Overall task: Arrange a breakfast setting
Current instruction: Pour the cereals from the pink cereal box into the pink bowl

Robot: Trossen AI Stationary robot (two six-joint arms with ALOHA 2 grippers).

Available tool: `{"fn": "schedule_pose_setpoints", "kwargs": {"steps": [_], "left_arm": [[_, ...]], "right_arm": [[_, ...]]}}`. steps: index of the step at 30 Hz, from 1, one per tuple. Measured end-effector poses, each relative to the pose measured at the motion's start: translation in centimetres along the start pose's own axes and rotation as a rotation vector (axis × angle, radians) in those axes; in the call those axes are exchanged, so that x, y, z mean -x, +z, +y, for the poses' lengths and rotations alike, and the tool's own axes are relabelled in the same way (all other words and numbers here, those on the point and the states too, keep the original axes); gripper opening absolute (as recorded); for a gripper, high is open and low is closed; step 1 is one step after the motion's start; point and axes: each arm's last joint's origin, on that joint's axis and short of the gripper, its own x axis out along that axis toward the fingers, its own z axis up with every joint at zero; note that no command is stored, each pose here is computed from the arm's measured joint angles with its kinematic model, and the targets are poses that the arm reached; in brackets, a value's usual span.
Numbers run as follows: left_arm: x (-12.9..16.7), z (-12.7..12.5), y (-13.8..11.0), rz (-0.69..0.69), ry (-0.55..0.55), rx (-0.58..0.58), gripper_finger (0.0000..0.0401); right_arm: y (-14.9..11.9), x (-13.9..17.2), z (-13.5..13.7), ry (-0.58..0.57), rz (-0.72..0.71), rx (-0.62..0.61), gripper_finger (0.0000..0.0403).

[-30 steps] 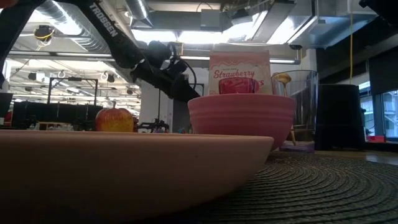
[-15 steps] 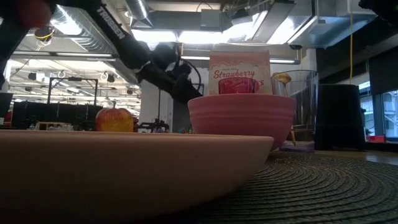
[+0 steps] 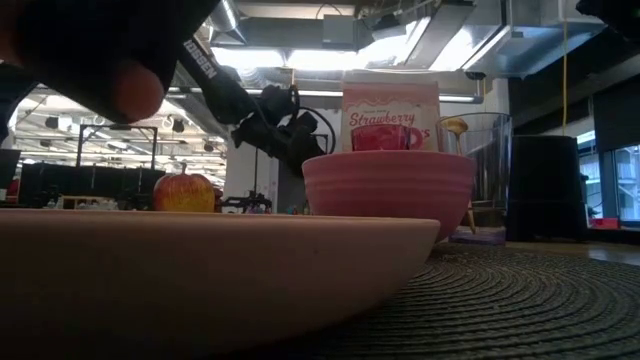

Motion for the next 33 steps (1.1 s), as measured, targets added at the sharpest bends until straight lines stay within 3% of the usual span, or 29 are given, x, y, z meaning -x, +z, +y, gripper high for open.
{"fn": "schedule_pose_setpoints", "kwargs": {"steps": [10,22,33], "left_arm": [[-0.2,-0.5,-0.3,0.028,-0.052,-0.019,0.0395],[-1.5,-0.6,-1.0,0.03,-0.016,-0.015,0.0395],[-2.0,-1.4,0.0,-0.046,-0.061,-0.031,0.0395]], "right_arm": [[0.0,0.0,0.0,0.003,0.003,-0.001,0.0],[0.0,0.0,0.0,-0.008,0.002,0.001,0.0],[0.0,0.0,0.0,-0.008,0.003,0.0,0.0]]}}
